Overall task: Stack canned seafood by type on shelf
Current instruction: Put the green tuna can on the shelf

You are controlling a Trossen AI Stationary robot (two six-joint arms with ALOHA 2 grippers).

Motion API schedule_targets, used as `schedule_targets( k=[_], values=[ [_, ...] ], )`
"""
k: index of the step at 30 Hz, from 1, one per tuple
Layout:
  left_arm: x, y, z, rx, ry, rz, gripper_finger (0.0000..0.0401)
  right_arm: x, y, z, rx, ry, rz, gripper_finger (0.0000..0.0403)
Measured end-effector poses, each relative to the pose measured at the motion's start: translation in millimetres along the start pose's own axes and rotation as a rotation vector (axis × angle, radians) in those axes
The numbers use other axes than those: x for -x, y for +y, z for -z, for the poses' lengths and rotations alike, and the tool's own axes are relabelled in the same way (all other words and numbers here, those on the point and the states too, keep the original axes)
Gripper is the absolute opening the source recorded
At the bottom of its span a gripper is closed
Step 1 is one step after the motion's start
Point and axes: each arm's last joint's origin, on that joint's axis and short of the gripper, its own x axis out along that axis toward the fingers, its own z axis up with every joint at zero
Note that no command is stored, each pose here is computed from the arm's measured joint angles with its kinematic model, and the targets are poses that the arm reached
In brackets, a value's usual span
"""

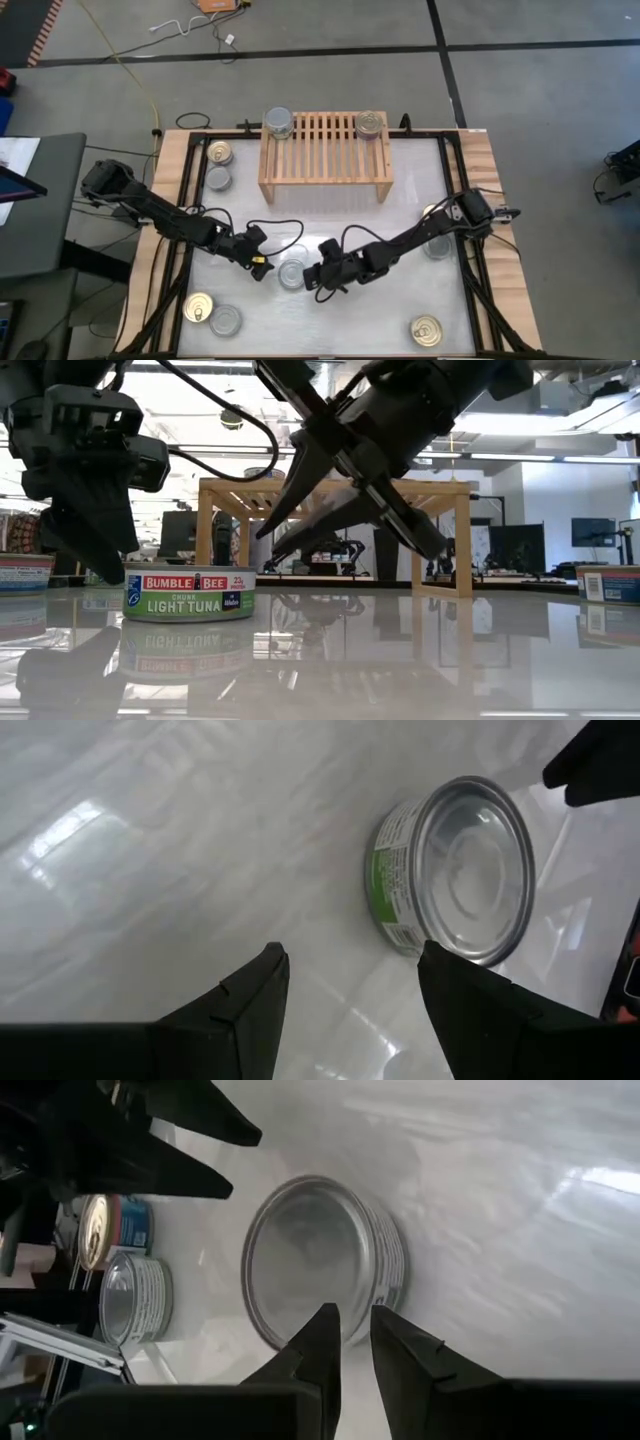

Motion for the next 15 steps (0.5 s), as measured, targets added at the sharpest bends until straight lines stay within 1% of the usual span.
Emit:
schedule_targets(
  k=[6, 9, 11, 15],
  values=[
    [0.0, -0.2, -0.1, 0.001, -0.001, 0.001, 0.0215, -1.1, -1.5, -3.1, 0.001, -0.004, 0.013, 0.0087],
    [0.0, -0.2, -0.1, 0.001, -0.001, 0.001, 0.0215, -0.9, -1.3, -2.8, 0.039, -0.004, 0.011, 0.0087],
    [0.0, -0.2, -0.1, 0.001, -0.001, 0.001, 0.0215, -0.9, -1.1, -2.9, 0.043, -0.004, 0.01, 0.0087],
    [0.0, -0.2, -0.1, 0.001, -0.001, 0.001, 0.0215, -0.9, -0.9, -2.9, 0.042, -0.004, 0.008, 0.0097]
  ],
)
